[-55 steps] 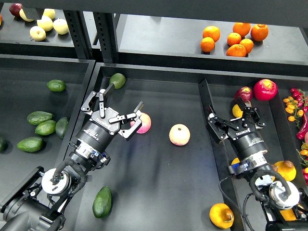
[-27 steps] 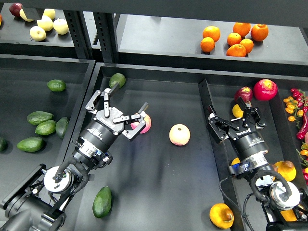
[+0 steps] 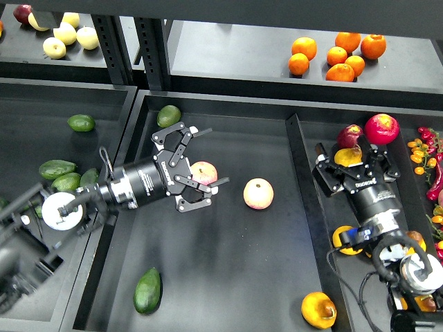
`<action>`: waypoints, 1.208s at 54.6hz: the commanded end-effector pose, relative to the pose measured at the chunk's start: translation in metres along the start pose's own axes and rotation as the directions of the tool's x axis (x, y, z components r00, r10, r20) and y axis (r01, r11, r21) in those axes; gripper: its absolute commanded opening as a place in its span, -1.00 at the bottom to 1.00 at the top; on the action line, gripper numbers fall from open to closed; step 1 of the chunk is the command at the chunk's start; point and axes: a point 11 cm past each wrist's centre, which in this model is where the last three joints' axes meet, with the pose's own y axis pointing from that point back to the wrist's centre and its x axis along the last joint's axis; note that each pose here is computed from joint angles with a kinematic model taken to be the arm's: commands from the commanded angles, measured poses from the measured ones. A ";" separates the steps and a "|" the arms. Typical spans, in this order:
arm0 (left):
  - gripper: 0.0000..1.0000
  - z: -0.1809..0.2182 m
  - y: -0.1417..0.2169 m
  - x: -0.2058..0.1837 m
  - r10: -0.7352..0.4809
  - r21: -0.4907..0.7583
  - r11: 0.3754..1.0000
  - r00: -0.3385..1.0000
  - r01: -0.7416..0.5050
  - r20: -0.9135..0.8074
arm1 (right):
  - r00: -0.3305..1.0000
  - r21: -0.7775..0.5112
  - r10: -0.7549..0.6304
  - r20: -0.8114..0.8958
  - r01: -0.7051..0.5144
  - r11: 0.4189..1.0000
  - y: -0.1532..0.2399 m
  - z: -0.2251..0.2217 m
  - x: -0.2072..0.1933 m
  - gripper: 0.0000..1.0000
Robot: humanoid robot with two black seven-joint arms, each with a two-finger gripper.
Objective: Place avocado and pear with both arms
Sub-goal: 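Lift the left gripper off the pink apple and swing it toward the avocados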
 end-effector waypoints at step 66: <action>0.99 0.029 -0.030 -0.021 -0.315 0.582 0.486 0.490 -0.652 0.813 | 0.997 -0.017 -0.068 -0.032 0.068 0.998 -0.062 -0.012 -0.052 0.99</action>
